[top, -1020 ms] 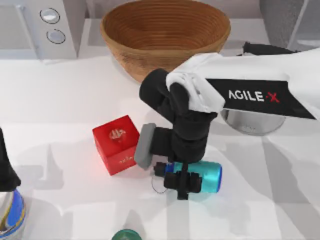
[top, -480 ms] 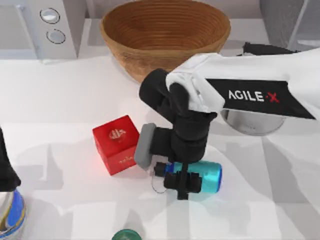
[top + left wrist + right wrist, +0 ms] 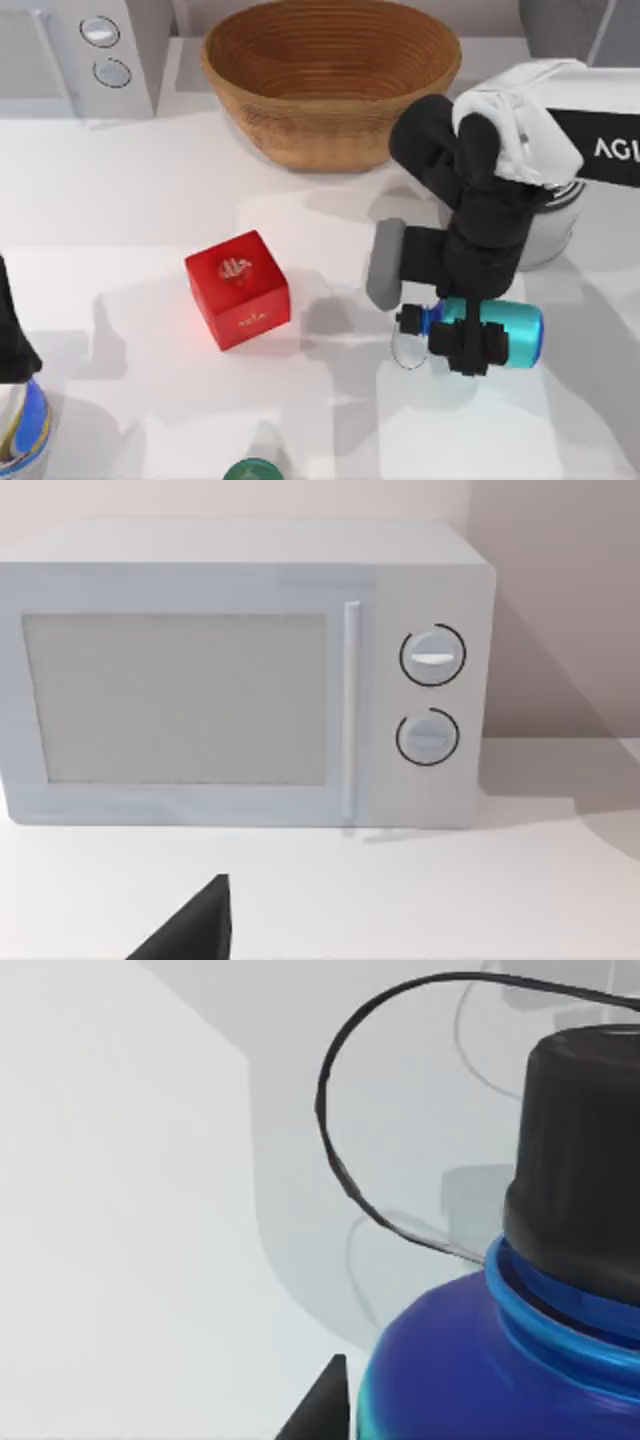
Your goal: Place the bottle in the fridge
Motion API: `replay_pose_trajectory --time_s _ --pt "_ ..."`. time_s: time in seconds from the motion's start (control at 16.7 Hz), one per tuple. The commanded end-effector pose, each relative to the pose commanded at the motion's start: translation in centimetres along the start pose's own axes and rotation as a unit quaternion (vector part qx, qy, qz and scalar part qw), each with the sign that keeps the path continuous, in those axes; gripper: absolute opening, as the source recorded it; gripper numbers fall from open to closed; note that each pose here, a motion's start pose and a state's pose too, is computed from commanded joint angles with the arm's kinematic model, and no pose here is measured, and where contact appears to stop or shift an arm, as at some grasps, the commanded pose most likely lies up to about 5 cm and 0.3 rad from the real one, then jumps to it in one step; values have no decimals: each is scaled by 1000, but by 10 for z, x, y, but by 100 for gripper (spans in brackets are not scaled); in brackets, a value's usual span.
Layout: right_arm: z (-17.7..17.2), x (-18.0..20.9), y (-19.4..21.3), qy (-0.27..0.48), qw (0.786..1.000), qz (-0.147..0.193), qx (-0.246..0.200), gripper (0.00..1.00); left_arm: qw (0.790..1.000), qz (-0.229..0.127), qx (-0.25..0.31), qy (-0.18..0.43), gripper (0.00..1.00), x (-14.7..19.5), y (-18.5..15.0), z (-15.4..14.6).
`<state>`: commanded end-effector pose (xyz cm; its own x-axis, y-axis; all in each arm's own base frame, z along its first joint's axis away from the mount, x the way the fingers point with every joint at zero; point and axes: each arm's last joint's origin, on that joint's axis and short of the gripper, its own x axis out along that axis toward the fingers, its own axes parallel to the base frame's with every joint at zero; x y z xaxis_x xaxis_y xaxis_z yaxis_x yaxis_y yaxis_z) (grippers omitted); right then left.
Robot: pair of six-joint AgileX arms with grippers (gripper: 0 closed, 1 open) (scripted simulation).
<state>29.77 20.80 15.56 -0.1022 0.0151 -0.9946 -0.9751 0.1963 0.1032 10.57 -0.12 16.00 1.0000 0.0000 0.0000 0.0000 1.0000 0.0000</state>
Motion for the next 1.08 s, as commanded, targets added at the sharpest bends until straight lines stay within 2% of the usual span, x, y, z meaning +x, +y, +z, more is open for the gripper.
replay_pose_trajectory --time_s 0.18,0.54,0.66,0.84,0.96,1.08 --pt "-20 -11 0 -5 1000 -4 -5 1 1000 0 0 0 100 0 0 0" --pt "-22 -10 0 -1 1000 -2 1 1 1000 0 0 0 100 0 0 0" --pt "-37 -10 2 5 999 -2 35 1 1000 0 0 0 100 0 0 0" --pt "-70 -6 10 -8 994 -13 108 1 1000 0 0 0 100 0 0 0" --pt "-91 -10 20 -42 987 -41 153 1 1000 0 0 0 100 0 0 0" --pt "-108 -23 34 -97 975 -92 179 1 1000 0 0 0 100 0 0 0"
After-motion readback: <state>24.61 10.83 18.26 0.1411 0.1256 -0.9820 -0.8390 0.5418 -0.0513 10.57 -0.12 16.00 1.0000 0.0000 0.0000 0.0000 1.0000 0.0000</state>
